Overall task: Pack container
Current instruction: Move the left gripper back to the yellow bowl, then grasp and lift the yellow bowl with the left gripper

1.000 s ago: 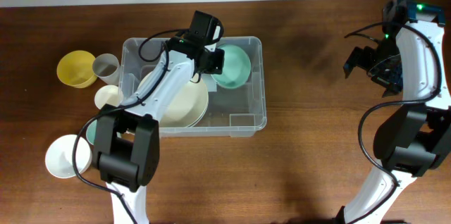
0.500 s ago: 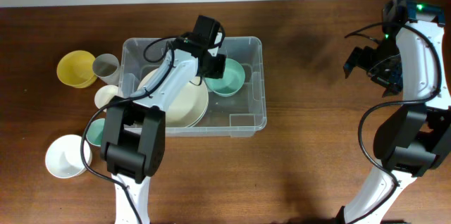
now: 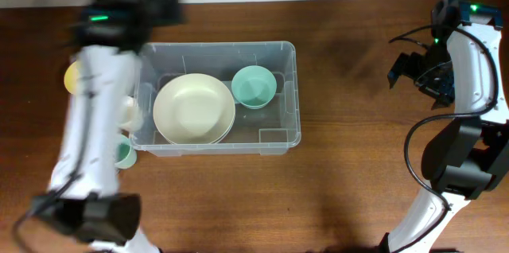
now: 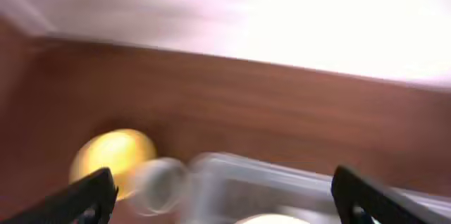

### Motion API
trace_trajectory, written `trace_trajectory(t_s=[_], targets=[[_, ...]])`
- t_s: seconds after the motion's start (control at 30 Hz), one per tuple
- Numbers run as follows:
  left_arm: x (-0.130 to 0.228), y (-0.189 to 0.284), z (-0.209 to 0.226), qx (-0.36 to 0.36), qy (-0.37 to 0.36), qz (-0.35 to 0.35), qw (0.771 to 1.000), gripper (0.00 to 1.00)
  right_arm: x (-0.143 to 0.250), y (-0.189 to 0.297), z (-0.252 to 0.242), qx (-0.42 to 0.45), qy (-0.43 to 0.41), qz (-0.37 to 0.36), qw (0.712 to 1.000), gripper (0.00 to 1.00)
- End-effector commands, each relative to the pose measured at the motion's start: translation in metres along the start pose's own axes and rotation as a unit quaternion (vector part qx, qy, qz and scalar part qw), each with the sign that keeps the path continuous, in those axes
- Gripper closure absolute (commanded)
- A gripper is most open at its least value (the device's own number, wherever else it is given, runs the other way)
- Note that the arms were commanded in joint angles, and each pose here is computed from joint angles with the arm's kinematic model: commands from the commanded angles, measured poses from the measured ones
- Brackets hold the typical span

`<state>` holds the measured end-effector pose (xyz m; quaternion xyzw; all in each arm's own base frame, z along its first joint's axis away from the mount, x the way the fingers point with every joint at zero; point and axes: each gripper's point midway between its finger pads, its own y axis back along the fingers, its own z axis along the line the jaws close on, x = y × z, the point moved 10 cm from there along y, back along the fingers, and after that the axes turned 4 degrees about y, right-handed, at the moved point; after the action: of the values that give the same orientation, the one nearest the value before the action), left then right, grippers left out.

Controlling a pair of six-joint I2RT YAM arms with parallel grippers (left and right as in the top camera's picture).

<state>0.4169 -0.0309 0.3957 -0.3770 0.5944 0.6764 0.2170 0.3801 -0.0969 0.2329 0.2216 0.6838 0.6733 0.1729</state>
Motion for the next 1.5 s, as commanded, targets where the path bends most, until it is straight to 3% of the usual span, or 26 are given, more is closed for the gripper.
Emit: trace_trajectory(t_s=[0.0, 0.2, 0.33, 0.63, 1.03, 1.13, 1.2, 1.33, 1.47], targets=[[-0.002, -0.009, 0.092, -0.119, 0.122, 0.023, 0.985, 0.01, 0.001, 0.002, -0.001, -0.001, -0.002, -0.002, 1.000, 0.01], [0.030, -0.087, 0.183, -0.118, 0.209, 0.133, 0.962, 0.01, 0.001, 0.002, -0.001, -0.001, -0.002, -0.002, 1.000, 0.01], [0.065, -0.143, 0.211, -0.123, 0.230, 0.203, 0.944, 0.01, 0.001, 0.002, -0.001, -0.001, -0.002, -0.002, 1.000, 0.01], [0.129, -0.215, 0.218, -0.154, 0.265, 0.308, 0.900, 0.01, 0.001, 0.002, -0.001, -0.001, -0.002, -0.002, 1.000, 0.01], [0.161, -0.243, 0.222, -0.167, 0.278, 0.350, 0.879, 0.01, 0.001, 0.002, -0.001, -0.001, -0.002, -0.002, 1.000, 0.01], [0.167, -0.248, 0.222, -0.168, 0.277, 0.357, 0.876, 0.05, 0.001, 0.002, -0.001, -0.001, -0.002, -0.002, 1.000, 0.01], [0.168, -0.249, 0.222, -0.168, 0.277, 0.359, 0.875, 0.11, 0.001, 0.002, -0.001, -0.001, -0.002, -0.002, 1.000, 0.01], [0.168, -0.249, 0.223, -0.169, 0.278, 0.358, 0.876, 0.38, 0.001, 0.002, -0.001, -0.001, -0.002, -0.002, 1.000, 0.01], [0.165, -0.247, 0.234, -0.173, 0.287, 0.349, 0.875, 0.78, 0.001, 0.002, -0.001, -0.001, -0.002, -0.002, 1.000, 0.01]])
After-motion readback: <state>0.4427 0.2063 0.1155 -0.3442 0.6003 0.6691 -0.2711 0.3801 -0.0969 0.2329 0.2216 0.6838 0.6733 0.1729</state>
